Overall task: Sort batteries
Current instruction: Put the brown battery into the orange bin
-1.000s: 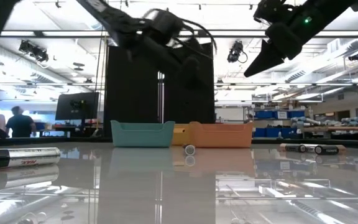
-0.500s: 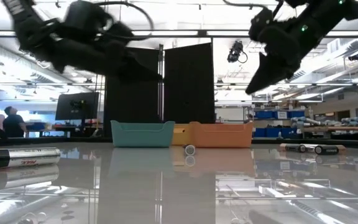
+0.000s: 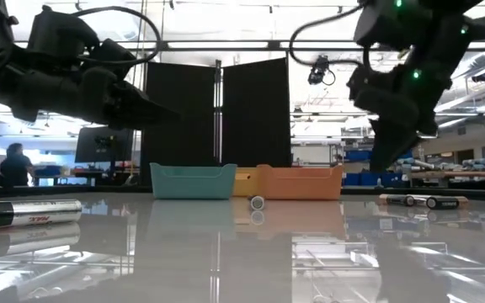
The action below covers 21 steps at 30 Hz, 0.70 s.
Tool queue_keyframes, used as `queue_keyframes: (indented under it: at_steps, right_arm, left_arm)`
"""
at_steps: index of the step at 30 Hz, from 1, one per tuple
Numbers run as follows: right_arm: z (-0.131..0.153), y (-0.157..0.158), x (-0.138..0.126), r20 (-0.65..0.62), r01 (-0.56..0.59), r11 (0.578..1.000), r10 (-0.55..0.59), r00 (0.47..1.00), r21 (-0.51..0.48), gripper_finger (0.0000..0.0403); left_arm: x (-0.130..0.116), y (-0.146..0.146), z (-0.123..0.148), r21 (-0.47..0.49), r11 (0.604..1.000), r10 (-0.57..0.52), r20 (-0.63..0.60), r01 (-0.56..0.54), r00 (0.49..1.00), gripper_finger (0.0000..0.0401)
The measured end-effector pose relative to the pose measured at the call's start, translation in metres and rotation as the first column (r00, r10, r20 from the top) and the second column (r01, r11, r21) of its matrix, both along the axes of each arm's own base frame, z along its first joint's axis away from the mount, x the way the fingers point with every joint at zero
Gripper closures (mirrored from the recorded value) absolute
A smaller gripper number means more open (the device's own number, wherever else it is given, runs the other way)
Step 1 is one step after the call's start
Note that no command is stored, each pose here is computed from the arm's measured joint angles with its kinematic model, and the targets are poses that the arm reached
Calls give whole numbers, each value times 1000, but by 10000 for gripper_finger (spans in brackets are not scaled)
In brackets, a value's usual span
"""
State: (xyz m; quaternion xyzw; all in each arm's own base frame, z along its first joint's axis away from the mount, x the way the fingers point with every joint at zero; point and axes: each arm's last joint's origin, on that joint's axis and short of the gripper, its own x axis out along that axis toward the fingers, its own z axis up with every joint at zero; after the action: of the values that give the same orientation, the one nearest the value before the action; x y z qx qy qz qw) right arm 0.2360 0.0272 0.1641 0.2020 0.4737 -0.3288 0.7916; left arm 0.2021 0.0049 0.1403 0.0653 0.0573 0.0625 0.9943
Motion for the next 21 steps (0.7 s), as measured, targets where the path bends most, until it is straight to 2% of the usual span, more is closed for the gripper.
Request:
queue_keyframes:
  at_steps: [6, 12, 17, 21]
  right_arm:
    - [-16, -4, 5, -65, 32, 999, -30, 997, 38, 298]
    - [-29, -7, 8, -120, 52, 997, -45, 992, 57, 289]
    - [-34, -10, 10, -136, 58, 997, -49, 989, 57, 294]
    - [-33, -10, 11, -132, 31, 998, -24, 991, 56, 321]
  left_arm:
    - [0, -2, 0, -1, 1000, 0, 1, 0, 1000, 393]
    - [0, -4, 0, -1, 1000, -6, 0, 6, 1000, 392]
    - [0, -4, 0, -1, 1000, -5, -1, 5, 1000, 392]
    - [0, -4, 0, -1, 1000, -3, -2, 3, 1000, 392]
